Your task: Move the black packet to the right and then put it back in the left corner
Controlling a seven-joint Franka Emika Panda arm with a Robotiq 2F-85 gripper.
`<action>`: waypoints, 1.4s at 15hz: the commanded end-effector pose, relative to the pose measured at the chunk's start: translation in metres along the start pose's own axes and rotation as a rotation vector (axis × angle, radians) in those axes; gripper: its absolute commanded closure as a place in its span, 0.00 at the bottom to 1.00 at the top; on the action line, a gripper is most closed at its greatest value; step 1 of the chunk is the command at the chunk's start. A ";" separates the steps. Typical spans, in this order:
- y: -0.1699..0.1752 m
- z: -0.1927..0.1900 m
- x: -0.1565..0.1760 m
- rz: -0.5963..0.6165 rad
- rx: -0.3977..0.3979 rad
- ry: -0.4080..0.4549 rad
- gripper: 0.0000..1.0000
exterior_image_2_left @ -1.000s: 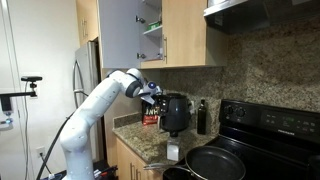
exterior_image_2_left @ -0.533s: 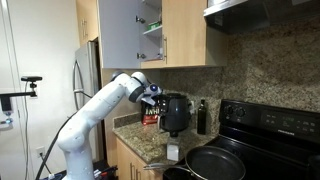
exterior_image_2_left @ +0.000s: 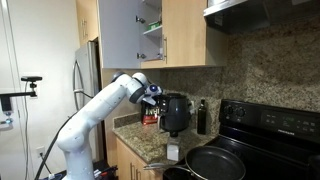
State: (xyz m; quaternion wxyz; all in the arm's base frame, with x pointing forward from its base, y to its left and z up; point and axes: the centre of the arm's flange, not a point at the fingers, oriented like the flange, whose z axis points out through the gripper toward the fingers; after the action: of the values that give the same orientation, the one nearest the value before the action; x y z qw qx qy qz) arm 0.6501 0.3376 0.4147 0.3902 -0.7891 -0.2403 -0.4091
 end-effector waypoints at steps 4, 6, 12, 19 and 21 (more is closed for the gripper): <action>-0.005 -0.023 0.005 -0.007 -0.296 0.008 0.09; -0.004 -0.028 -0.001 0.052 -0.360 -0.018 0.00; 0.000 -0.030 -0.024 0.308 -0.336 -0.148 0.00; -0.131 -0.076 0.062 0.483 -0.026 -0.327 0.00; -0.181 -0.098 0.087 0.597 -0.101 -0.368 0.00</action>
State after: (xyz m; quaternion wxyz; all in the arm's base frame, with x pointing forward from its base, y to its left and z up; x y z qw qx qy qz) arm 0.5595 0.3687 0.5340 0.4106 -0.8875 -0.0993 -0.1842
